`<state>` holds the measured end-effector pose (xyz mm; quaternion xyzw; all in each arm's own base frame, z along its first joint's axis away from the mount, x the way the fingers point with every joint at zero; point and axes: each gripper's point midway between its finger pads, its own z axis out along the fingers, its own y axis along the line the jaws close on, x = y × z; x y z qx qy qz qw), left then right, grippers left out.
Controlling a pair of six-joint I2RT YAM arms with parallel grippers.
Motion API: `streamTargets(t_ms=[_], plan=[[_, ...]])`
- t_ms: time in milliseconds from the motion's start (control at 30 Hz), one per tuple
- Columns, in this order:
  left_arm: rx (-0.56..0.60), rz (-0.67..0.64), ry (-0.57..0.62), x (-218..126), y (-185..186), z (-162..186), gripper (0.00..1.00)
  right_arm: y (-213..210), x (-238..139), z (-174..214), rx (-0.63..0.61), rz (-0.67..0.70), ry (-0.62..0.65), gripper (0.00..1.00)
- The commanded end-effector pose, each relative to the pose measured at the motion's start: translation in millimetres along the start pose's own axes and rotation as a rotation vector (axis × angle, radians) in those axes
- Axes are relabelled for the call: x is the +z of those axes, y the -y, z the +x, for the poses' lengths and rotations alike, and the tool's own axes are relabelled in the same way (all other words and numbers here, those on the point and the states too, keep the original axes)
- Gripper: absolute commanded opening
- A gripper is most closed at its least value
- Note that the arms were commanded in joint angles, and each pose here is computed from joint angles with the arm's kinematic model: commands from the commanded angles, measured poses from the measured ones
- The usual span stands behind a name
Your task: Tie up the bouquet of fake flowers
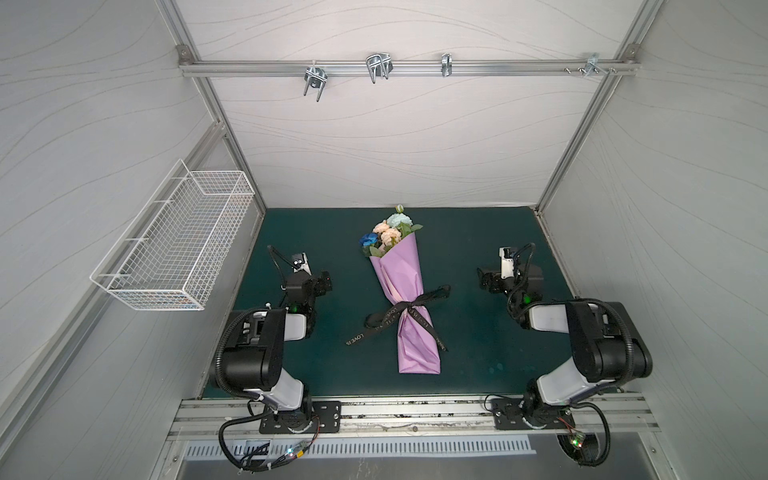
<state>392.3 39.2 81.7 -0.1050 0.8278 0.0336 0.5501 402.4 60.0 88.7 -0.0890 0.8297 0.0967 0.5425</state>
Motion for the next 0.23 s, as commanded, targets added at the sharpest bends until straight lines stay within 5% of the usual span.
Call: streamTargets(t_ms=[0, 200], plan=[[-0.008, 0.006, 0.044, 1.0, 1.3, -12.6, 0.99, -0.8, -0.1, 7.3, -0.003, -0.011, -0.022, 0.99], [-0.009, 0.006, 0.045, 0.7, 1.4, -12.8, 0.99, -0.7, -0.1, 7.5, -0.002, -0.011, -0.023, 0.99]])
